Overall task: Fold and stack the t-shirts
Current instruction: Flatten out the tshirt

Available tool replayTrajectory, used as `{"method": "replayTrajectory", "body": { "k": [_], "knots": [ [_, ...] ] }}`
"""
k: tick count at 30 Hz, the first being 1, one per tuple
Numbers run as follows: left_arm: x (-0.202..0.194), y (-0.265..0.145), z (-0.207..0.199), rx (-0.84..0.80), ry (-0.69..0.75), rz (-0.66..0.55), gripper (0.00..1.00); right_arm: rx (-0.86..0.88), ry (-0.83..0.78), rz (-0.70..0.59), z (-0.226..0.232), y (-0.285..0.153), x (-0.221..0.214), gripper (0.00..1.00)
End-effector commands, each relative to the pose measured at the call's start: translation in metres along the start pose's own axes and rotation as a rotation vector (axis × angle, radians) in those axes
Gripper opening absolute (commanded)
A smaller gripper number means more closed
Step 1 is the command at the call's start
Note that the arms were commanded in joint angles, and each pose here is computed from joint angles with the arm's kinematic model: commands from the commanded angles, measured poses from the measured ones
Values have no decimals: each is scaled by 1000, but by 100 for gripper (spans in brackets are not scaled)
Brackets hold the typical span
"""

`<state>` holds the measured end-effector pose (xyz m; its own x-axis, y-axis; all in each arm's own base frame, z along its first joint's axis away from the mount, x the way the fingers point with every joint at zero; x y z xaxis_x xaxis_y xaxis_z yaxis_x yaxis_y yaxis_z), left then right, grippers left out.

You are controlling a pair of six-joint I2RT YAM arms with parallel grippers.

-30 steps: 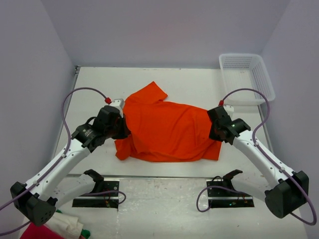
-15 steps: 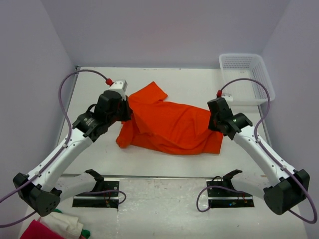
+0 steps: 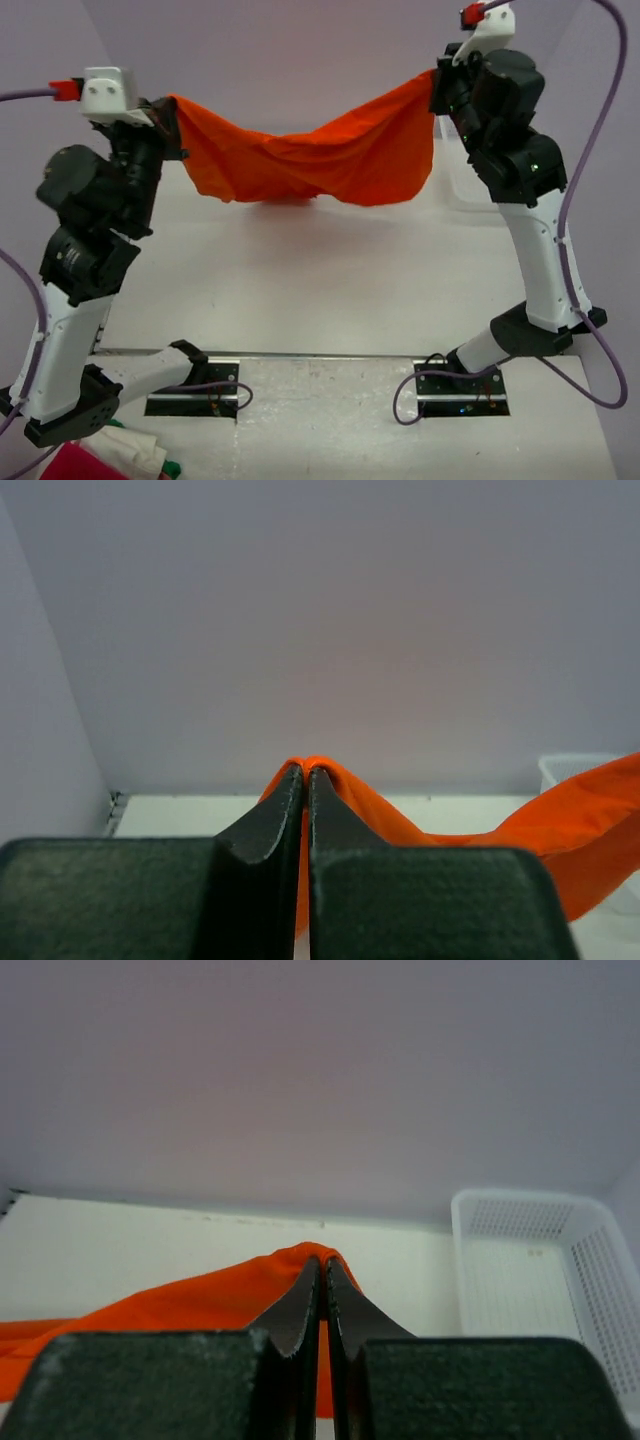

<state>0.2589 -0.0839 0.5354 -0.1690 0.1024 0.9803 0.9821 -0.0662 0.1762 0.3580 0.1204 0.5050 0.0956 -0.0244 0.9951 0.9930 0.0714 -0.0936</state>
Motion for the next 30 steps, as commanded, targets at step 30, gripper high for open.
{"method": "replayTrajectory", "body": {
  "k": [30],
  "knots": [
    [104, 200, 57, -26, 216, -462, 0, 86, -185, -384, -29, 91, 99, 0]
  ]
}}
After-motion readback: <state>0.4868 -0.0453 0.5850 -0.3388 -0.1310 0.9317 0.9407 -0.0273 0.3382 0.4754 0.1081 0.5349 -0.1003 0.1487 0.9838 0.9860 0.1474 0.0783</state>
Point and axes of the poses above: each gripper's point midway between its finger pads, its own y axis out along the fingers, its own z axis along the line the jaws close on, x = y × z, the point moved 3 cm from there along -y, back along the fingers
